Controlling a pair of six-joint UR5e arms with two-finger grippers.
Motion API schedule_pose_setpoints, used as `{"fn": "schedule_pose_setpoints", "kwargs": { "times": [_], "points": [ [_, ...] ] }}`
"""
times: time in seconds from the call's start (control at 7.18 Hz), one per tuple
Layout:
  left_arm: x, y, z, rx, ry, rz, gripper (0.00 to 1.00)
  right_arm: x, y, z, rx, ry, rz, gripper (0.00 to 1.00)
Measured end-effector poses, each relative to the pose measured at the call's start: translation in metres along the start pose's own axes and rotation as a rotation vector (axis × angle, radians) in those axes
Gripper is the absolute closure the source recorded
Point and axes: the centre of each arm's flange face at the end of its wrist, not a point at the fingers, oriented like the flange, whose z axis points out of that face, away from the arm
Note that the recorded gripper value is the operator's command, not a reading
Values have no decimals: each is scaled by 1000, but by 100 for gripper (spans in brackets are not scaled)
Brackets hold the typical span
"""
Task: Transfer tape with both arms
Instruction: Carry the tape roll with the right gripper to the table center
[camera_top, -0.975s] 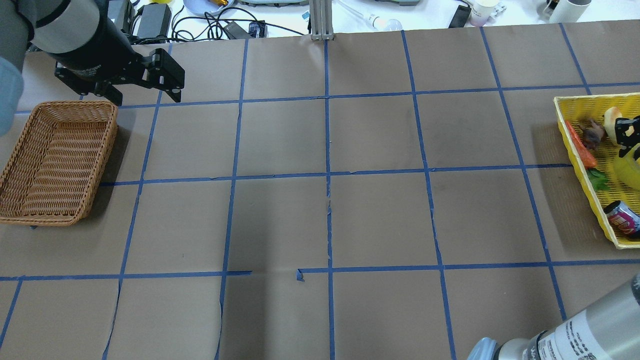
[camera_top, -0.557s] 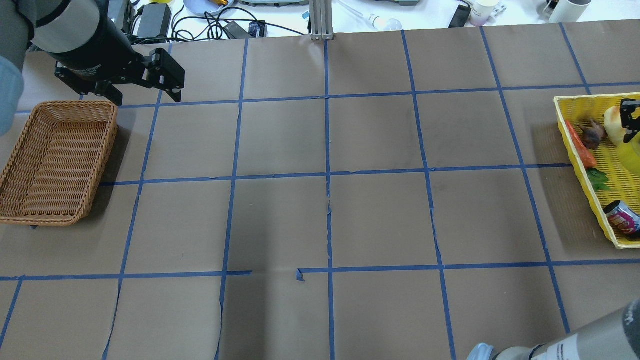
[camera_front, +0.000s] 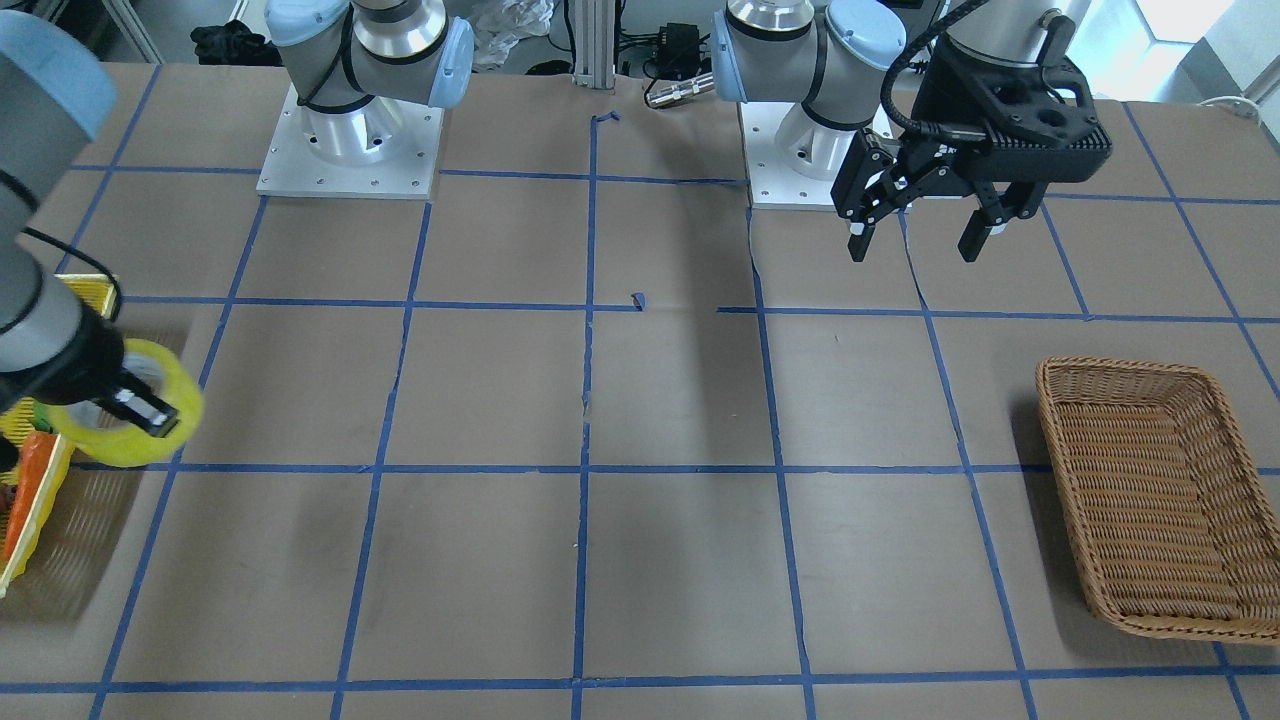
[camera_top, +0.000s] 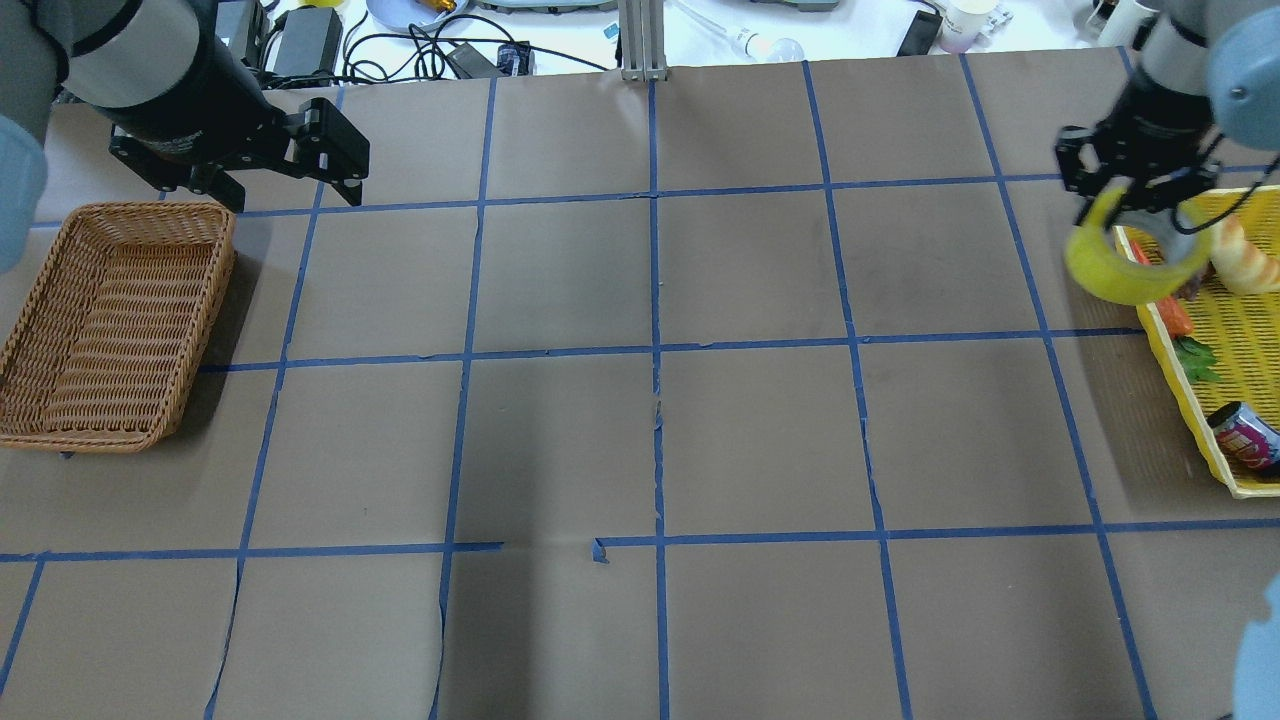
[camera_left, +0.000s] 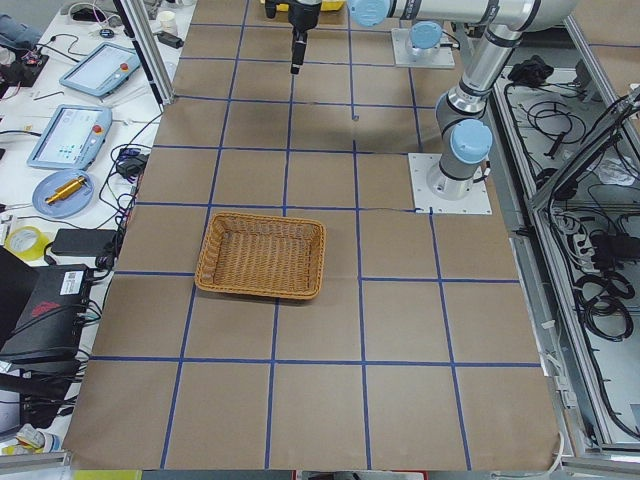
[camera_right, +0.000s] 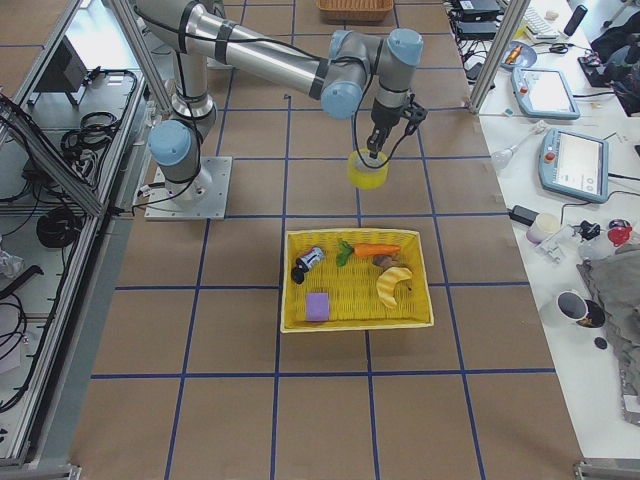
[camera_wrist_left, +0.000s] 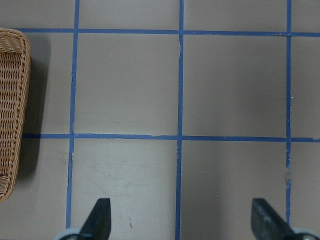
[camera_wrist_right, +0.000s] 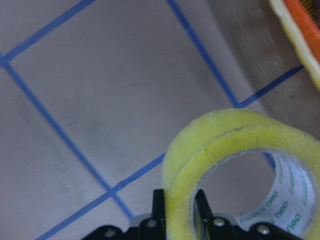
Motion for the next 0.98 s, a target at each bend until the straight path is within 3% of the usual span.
{"fn": "schedule_pose_setpoints", "kwargs": {
  "times": [0.28, 0.56, 0.98],
  "points": [
    [0, 0, 0, 0, 0, 0, 0, -121, 50, 17, -35, -44, 55, 100],
    [0, 0, 0, -1, 0, 1, 0, -226, 97, 59, -39, -61, 106, 100],
    [-3, -2, 3, 15, 0, -3, 0, -295, 145, 123, -53, -78, 158, 100]
  ]
}}
